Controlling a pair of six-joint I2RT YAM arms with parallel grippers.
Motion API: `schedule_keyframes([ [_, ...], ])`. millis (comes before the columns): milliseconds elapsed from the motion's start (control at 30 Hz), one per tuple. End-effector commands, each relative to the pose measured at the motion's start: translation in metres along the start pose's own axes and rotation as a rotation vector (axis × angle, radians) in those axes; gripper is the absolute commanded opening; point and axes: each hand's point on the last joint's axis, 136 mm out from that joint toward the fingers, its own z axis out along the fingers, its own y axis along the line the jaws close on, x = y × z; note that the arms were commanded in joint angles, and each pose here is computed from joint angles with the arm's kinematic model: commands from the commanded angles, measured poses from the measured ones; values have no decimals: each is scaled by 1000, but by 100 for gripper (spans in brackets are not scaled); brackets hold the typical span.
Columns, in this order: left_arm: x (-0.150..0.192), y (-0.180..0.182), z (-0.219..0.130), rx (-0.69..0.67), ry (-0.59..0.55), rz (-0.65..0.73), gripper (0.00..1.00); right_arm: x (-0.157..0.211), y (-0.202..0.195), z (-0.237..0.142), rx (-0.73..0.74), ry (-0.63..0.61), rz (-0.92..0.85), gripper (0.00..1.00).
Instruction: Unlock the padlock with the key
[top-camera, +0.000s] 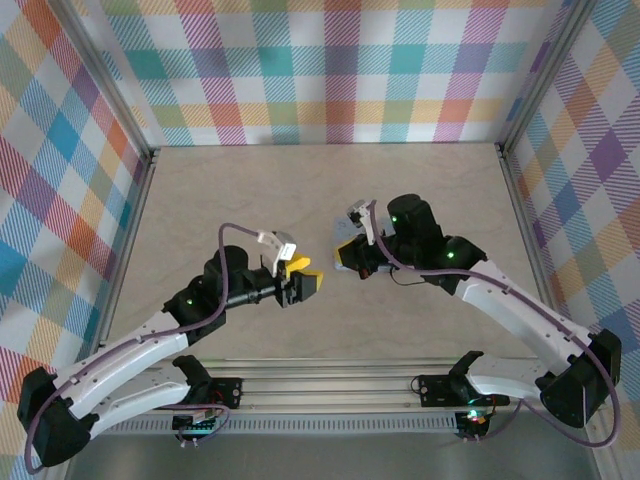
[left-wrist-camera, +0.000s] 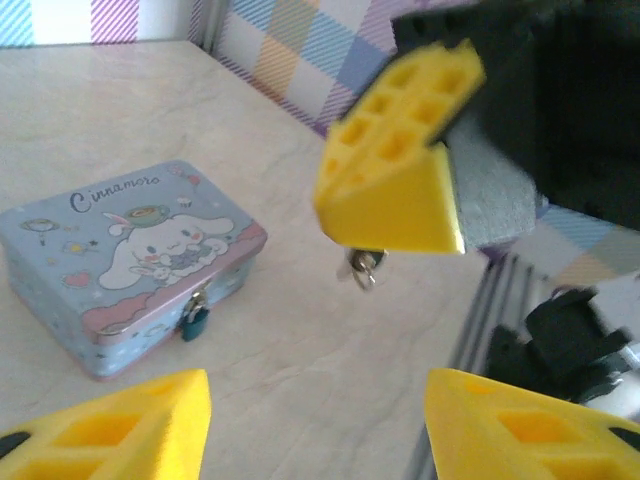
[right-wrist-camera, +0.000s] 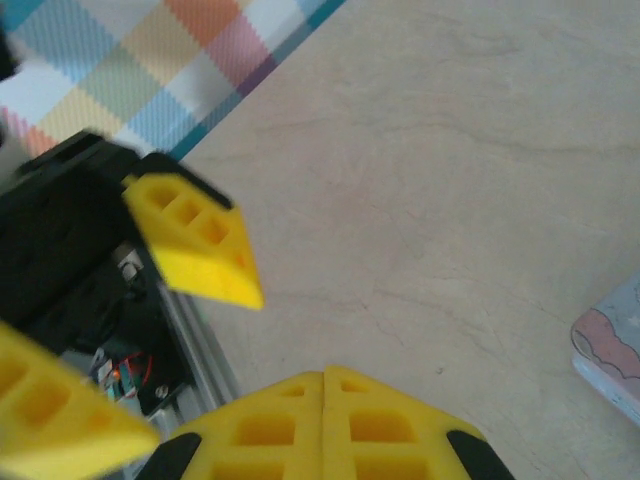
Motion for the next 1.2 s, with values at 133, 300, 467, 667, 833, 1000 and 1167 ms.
schedule_keyframes([
  [133,-22,-43,0,355,-44,-182,50,-18,32,-24,-248,-91,-67,0],
  [300,-31,-45,7,414,-103,-236,45,-26,31,-29,-294,-151,-1,0],
  [467,-40,-46,8,447,-152,-258,42,-26,32,-30,-308,-164,14,0],
  [667,-42,-46,8,448,-165,-263,37,-30,33,-30,-326,-179,29,0],
  [833,-45,-44,9,451,-186,-277,36,-31,35,-29,-344,-183,40,0],
  [1000,-47,-44,13,452,-189,-284,38,-33,36,-29,-353,-190,50,0],
  [1167,-49,-44,16,460,-198,-293,39,-34,37,-30,-365,-198,58,0],
])
